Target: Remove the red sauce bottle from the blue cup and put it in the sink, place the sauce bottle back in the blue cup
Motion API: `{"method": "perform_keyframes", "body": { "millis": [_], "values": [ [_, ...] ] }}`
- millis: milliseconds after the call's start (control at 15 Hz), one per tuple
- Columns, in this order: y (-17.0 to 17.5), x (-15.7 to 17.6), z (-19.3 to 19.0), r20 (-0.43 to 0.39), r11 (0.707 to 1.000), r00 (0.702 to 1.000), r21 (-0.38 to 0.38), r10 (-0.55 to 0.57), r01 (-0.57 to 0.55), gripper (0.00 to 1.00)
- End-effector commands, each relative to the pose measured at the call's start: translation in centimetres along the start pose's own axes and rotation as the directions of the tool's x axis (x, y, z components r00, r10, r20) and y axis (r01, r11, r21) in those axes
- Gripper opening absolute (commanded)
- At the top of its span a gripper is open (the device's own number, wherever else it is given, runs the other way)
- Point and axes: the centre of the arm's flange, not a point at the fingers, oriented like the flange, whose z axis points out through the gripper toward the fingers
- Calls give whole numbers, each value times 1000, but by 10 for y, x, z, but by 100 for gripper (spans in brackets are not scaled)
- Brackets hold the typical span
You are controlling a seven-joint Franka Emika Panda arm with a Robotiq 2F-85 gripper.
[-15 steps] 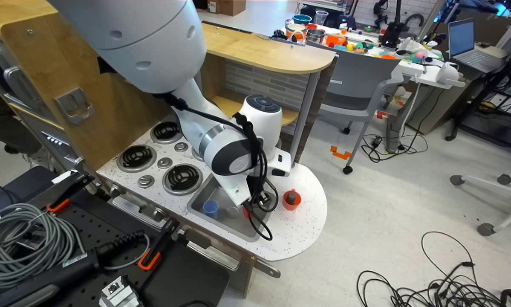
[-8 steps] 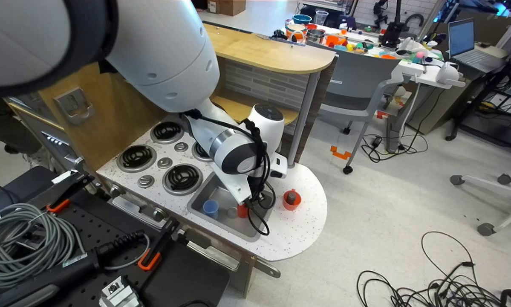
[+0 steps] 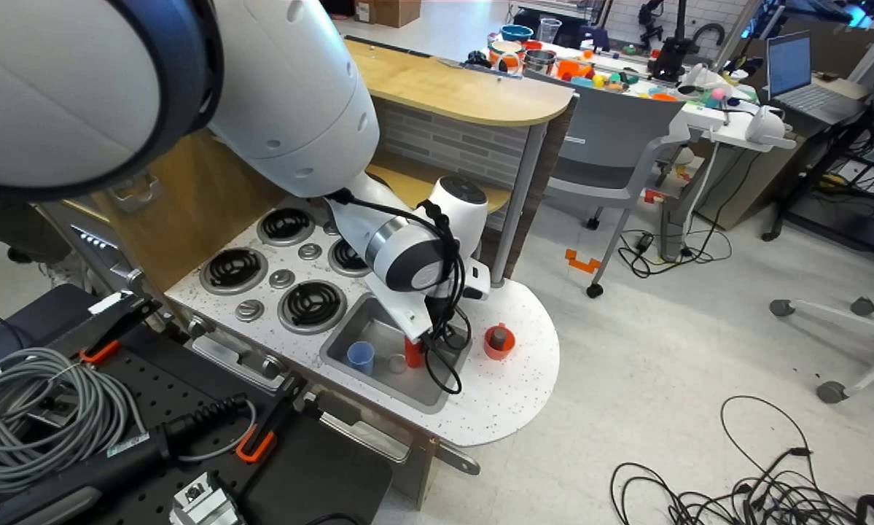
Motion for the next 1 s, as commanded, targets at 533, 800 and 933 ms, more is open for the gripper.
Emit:
{"method": "perform_keyframes", "body": {
  "millis": [533, 800, 933],
  "values": [
    [-26, -82, -38, -13, 996, 997, 46, -72, 73, 100],
    [-20, -82, -60, -69, 997, 995, -5, -71, 71, 100],
    [-18, -75, -65, -86, 996, 992, -35, -91, 88, 100]
  ]
}}
